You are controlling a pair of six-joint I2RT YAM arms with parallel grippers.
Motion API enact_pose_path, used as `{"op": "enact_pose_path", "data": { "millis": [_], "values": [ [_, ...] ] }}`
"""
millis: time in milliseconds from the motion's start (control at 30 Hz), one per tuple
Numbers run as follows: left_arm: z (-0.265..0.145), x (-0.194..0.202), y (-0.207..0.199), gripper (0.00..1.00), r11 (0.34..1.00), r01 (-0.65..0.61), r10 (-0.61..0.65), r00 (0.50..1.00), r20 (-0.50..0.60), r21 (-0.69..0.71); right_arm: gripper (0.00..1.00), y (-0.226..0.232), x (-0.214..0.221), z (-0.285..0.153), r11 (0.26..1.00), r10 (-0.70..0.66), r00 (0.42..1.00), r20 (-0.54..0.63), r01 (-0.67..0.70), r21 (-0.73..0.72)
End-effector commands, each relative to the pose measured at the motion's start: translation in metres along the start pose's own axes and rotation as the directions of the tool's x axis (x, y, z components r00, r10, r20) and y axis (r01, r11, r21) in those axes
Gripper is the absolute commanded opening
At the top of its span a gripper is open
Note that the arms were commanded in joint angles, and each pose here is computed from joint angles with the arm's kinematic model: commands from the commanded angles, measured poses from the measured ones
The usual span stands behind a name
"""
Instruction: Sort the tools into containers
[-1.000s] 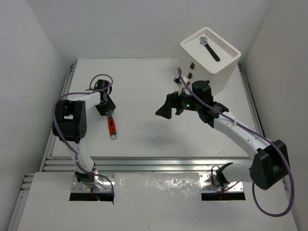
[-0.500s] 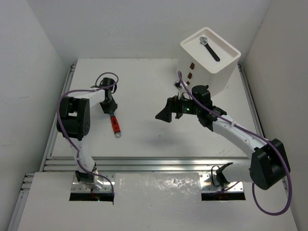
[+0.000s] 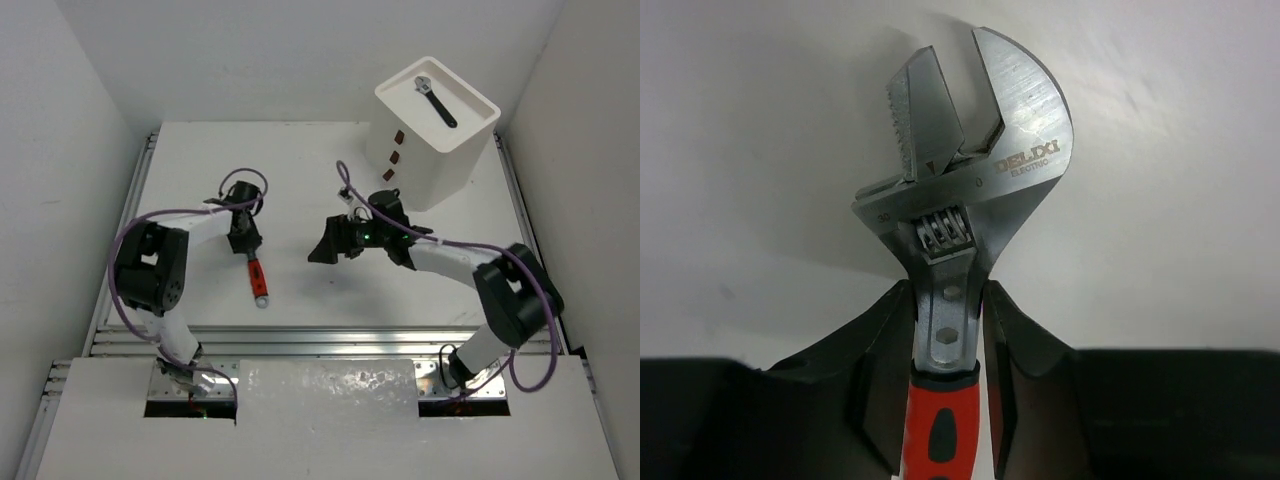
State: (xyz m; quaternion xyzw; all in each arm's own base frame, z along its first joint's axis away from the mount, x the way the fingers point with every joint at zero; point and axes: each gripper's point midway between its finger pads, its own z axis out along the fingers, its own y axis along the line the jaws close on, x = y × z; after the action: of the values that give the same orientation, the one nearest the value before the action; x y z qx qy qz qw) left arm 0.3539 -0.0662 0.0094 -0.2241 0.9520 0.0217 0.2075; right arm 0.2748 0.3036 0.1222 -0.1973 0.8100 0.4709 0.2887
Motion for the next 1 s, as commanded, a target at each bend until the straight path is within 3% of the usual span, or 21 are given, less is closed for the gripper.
{"op": "enact_pose_path", "data": {
  "millis": [0,200,300,833,900,933,967],
  "values": [
    [-0.054,-0.008,-0.053,0.0,0.975,-0.004,-0.022,0.993,0.114,0.224,0.99,-0.002,-0.003,0.032,1.0,0.003,1.0,0.006,-0.003,0.013],
    [-0.074,0.028,-0.077,0.0,0.892,0.063,-0.082,0.996,0.022,0.448,0.99,-0.014,0.001,0.069,0.99,0.143,0.99,-0.002,-0.143,-0.01],
    [-0.091,0.02,-0.089,0.0,0.852,0.083,-0.124,0.991,0.045,0.517,0.97,-0.007,0.005,0.076,0.984,0.176,0.984,0.018,-0.175,-0.039],
    [-0.146,0.007,-0.115,0.0,0.715,0.058,-0.141,0.988,0.063,0.696,0.94,0.007,0.031,0.096,0.993,0.065,0.998,-0.008,-0.066,-0.103],
    [-0.151,0.008,-0.118,0.0,0.695,0.061,-0.142,0.988,0.054,0.717,0.87,0.014,0.03,0.098,0.989,0.048,0.999,-0.014,-0.05,-0.141],
    [-0.153,0.008,-0.119,0.0,0.689,0.067,-0.147,0.988,0.048,0.722,0.69,0.015,0.034,0.101,0.986,0.048,0.998,-0.028,-0.052,-0.158],
    [-0.155,0.009,-0.12,0.0,0.679,0.071,-0.15,0.988,0.043,0.73,0.62,0.021,0.033,0.103,0.981,0.047,0.998,-0.037,-0.053,-0.185]
  ]
}}
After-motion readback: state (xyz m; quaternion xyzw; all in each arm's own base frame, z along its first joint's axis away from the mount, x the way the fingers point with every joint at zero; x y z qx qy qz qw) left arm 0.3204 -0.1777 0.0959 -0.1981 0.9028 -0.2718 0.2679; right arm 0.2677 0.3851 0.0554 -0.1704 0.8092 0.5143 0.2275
